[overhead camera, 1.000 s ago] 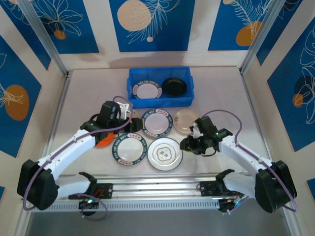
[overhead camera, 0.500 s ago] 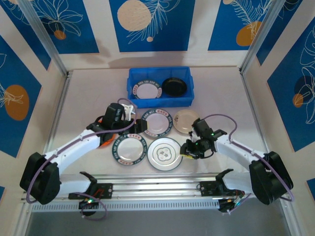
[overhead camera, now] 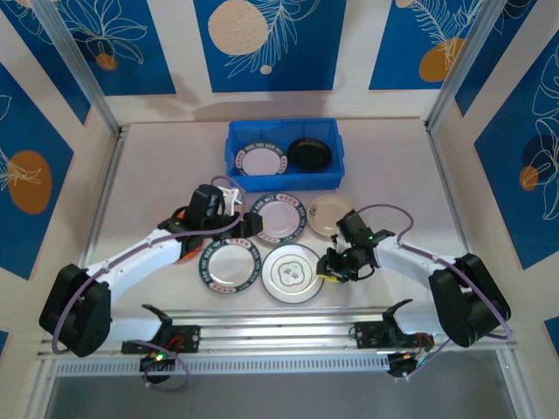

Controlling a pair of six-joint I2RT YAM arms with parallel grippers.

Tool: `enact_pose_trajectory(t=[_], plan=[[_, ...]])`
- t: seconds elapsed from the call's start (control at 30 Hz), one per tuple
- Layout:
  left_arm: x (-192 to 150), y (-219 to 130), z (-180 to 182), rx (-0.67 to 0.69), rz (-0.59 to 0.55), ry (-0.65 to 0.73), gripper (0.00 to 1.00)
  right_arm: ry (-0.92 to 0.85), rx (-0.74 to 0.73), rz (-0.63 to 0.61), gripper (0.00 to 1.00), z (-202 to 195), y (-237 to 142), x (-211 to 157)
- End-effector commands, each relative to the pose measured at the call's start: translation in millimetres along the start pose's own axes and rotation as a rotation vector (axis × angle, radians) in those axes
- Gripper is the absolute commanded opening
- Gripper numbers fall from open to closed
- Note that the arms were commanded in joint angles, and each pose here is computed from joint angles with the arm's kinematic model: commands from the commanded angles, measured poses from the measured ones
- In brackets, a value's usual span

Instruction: Place the plates into the plastic bin on the countertop

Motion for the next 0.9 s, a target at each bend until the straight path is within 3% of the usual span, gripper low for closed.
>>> enact_pose_trajectory(t=[0.0,0.47,0.87], plan=[[-4,4,-4,-0.034,0.01,0.005,0.59,0.008,0.035,0.043,0.29,0,6,-7],[-6,9,0,-0.03,0.005,-0.006,0.59,0.021,0.087,0.051,0.25,-4,18,-6],[-6,12,1,-0.029,0.007,-0.004,0.59,0.025,0.081,0.034,0.06,-7,15,-8]])
Point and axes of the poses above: each hand's point on the last joint's axis, 136 mm out from that joint toward the fingers, its own y axis out along the fingers, its own z axis along the line the jaws close on, x = y × z, the point moved 4 cm from there along -y, back along the fingers, and after that the axes turned 14 degrees about y, right-handed, at the moved point
